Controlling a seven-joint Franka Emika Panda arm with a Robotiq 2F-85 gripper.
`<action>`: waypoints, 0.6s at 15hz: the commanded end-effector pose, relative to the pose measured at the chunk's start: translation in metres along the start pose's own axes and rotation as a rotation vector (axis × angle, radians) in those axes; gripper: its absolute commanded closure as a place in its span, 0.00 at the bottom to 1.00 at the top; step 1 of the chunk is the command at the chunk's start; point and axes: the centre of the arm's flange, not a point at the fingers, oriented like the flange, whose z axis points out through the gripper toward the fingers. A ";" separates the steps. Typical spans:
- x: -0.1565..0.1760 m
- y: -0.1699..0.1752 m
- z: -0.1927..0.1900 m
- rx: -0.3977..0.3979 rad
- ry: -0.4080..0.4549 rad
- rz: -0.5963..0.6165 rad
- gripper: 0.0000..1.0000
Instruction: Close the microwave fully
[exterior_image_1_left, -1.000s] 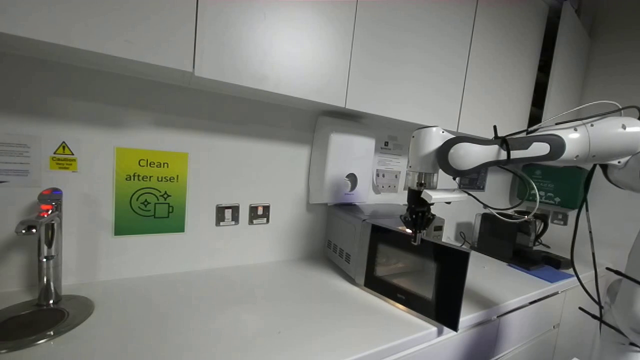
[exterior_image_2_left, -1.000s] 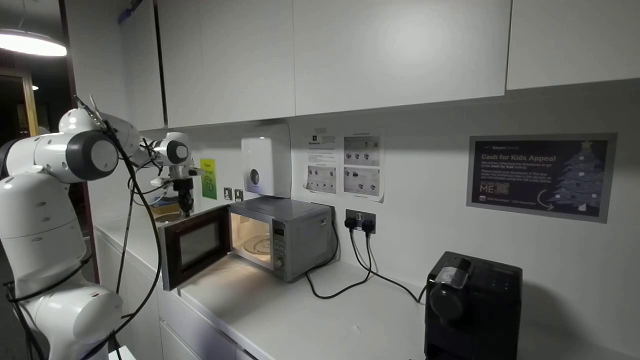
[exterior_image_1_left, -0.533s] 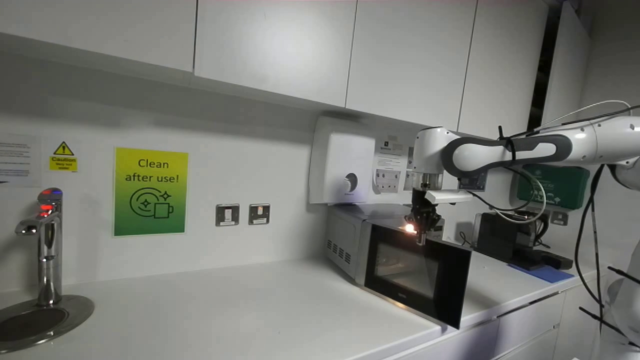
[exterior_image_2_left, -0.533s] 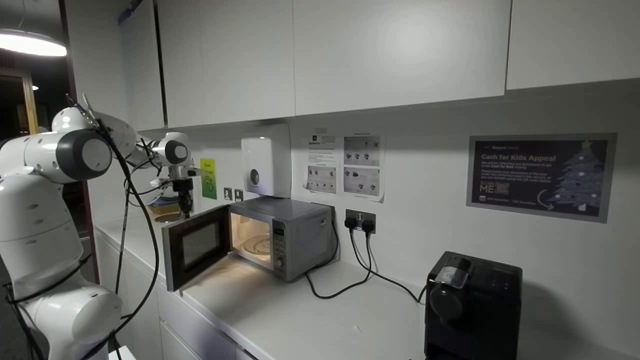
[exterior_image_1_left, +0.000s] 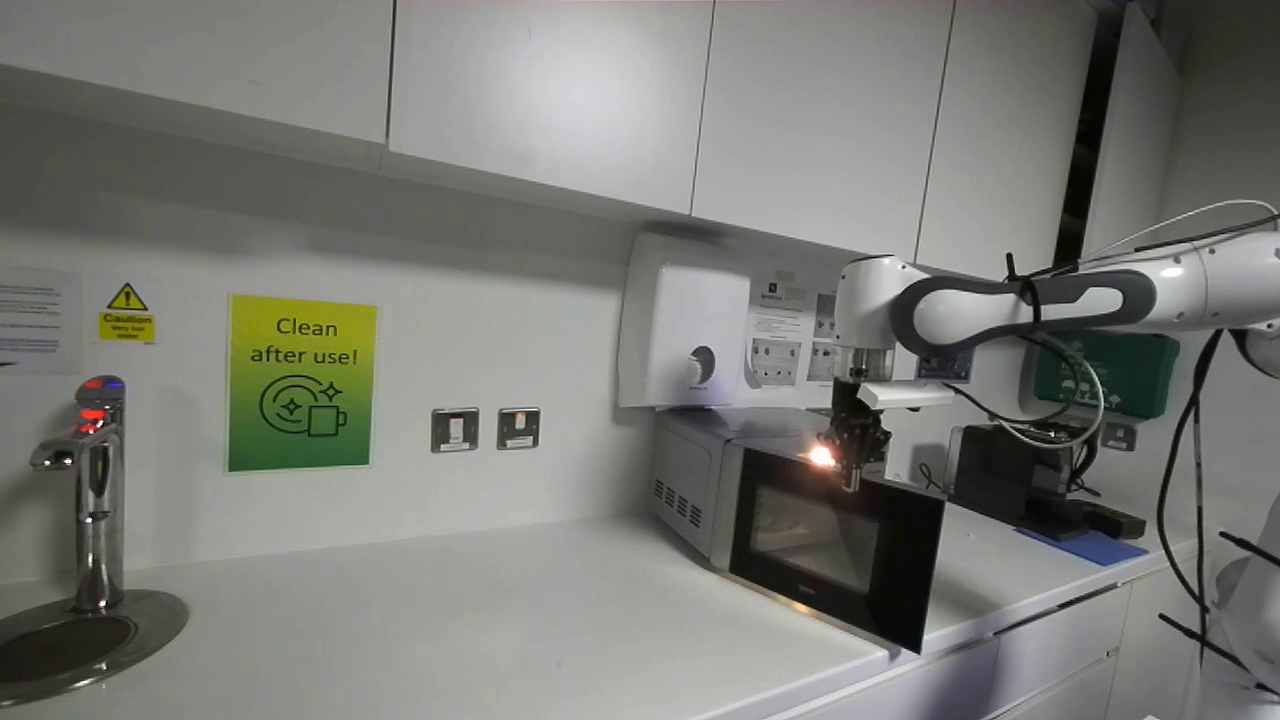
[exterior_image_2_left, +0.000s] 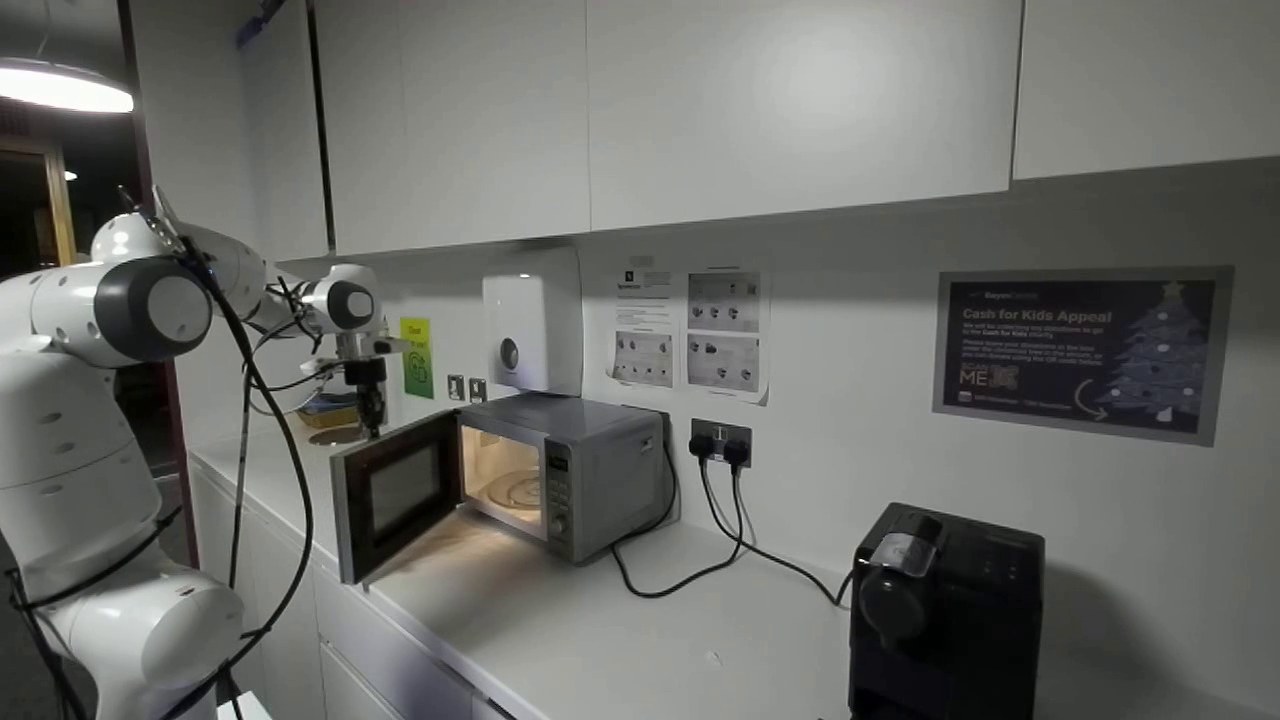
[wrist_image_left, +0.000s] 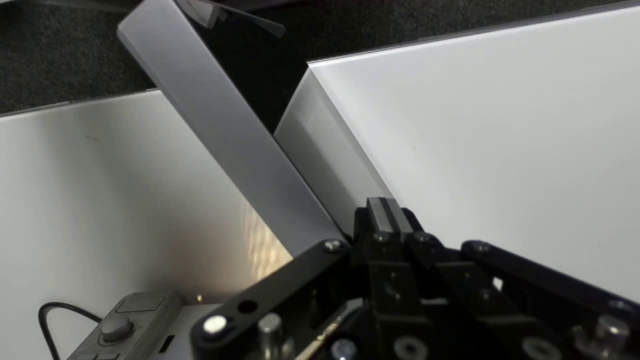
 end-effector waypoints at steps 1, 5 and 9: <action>-0.012 0.018 -0.002 0.009 0.002 0.042 1.00; -0.013 0.024 -0.002 0.006 0.007 0.052 1.00; -0.015 0.033 -0.001 0.004 0.014 0.068 1.00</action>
